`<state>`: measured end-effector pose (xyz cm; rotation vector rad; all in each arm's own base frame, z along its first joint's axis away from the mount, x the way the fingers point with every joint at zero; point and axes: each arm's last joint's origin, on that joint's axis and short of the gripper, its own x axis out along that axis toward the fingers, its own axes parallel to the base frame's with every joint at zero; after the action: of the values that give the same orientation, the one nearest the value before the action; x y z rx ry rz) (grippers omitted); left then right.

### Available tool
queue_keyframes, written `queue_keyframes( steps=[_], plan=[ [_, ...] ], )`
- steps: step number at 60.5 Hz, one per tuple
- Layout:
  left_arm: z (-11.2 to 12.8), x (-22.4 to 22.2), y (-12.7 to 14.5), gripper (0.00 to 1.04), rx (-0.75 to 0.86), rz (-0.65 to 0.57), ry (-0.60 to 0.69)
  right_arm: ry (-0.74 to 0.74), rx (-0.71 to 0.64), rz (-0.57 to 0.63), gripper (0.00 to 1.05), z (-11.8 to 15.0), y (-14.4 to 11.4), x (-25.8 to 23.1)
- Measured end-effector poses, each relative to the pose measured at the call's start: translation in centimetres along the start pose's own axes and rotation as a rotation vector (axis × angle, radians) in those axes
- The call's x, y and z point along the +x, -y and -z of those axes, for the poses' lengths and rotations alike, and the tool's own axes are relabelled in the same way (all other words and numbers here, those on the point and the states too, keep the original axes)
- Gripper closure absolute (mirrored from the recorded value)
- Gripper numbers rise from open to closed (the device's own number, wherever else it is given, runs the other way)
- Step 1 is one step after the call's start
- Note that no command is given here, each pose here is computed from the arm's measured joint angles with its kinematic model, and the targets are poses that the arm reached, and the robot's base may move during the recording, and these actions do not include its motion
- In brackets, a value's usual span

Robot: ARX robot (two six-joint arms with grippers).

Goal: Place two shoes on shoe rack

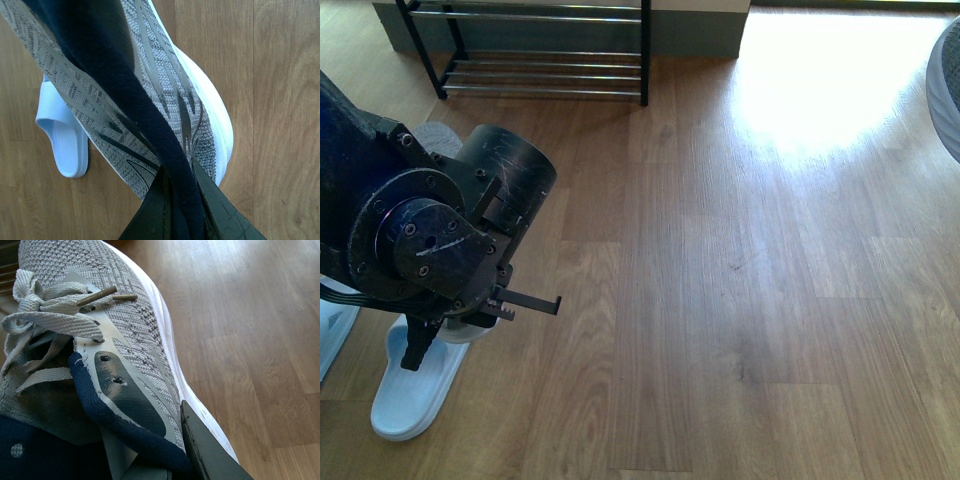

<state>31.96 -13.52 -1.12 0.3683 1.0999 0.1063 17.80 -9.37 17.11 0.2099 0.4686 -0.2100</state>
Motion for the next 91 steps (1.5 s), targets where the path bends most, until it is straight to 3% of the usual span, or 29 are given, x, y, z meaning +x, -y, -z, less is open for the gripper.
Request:
queue_keyframes(
  steps=[13, 32, 57, 80, 91],
  plan=[
    [0.6, -0.7, 0.3, 1.02, 0.046, 0.071, 0.019, 0.0, 0.0, 0.0, 1.04, 0.0, 0.0, 0.0],
    [0.1, -7.7, -3.9, 1.02, -0.002, 0.081, 0.235, 0.0, 0.0, 0.0, 1.04, 0.0, 0.0, 0.0],
    [4.7, -17.7, -6.8, 1.02, 0.001, 0.155, 0.458, 0.0, 0.0, 0.0, 1.04, 0.0, 0.0, 0.0],
    [8.5, -16.7, -8.8, 1.02, -0.047, 0.149, 0.399, 0.0, 0.0, 0.0, 1.04, 0.0, 0.0, 0.0],
    [9.0, -17.3, -9.2, 1.02, -0.058, 0.146, 0.42, 0.0, 0.0, 0.0, 1.04, 0.0, 0.0, 0.0]
  ],
)
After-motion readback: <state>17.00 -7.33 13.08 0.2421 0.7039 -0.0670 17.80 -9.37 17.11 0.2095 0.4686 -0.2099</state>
